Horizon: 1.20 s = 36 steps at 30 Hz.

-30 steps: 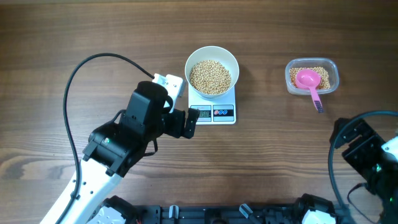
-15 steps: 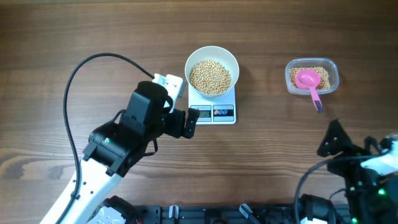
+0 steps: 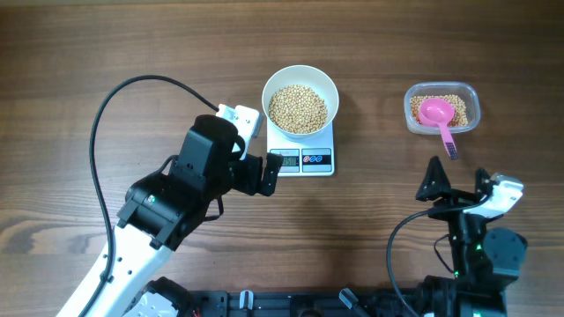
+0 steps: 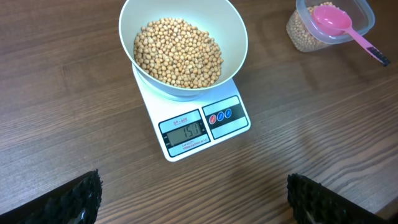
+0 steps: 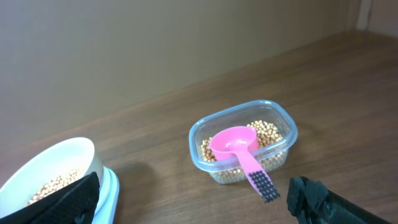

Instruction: Scoop item into bowl and weigh 150g on scale

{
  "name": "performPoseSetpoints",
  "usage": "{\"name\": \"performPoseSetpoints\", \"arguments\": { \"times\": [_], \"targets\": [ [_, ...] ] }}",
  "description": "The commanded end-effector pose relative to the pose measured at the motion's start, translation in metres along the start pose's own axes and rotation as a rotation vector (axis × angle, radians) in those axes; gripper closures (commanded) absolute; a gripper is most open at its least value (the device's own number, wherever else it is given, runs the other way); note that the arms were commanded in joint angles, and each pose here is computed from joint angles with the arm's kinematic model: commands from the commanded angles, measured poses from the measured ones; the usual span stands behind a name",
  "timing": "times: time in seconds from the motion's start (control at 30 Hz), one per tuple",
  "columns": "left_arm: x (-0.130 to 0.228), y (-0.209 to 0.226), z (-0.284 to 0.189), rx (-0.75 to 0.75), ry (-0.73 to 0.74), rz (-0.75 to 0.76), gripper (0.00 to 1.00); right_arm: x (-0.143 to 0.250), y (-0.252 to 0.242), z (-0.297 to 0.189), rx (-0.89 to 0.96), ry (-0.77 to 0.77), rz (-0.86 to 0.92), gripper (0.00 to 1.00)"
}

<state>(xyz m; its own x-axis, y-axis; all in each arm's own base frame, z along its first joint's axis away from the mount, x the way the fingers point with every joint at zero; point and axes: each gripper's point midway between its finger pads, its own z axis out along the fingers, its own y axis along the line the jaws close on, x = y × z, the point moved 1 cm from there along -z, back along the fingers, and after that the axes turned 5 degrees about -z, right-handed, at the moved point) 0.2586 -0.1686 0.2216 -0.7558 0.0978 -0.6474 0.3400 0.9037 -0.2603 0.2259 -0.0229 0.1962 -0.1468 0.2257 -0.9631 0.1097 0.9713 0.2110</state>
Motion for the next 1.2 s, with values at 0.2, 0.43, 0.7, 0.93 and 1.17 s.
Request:
{"name": "performPoseSetpoints", "arguments": {
  "times": [0.2, 0.43, 0.7, 0.93, 1.17],
  "targets": [
    [-0.002, -0.001, 0.000, 0.006, -0.003, -0.012, 0.00, 0.027, -0.002, 0.007, -0.016, -0.026, -0.033, 0.00],
    [-0.002, -0.001, 0.000, 0.006, -0.003, -0.012, 0.00, 0.023, -0.003, 0.009, -0.016, -0.088, -0.064, 0.00],
    [-0.002, -0.001, 0.000, 0.006, -0.003, -0.012, 0.00, 0.017, -0.003, 0.013, -0.019, -0.175, -0.117, 0.00],
    [-0.002, -0.001, 0.000, 0.006, -0.003, -0.012, 0.00, 0.018, -0.004, 0.013, -0.017, -0.172, -0.144, 0.00],
    [-0.002, -0.001, 0.000, 0.006, -0.003, -0.012, 0.00, 0.018, -0.004, 0.013, -0.017, -0.172, -0.144, 0.00]
  ]
}}
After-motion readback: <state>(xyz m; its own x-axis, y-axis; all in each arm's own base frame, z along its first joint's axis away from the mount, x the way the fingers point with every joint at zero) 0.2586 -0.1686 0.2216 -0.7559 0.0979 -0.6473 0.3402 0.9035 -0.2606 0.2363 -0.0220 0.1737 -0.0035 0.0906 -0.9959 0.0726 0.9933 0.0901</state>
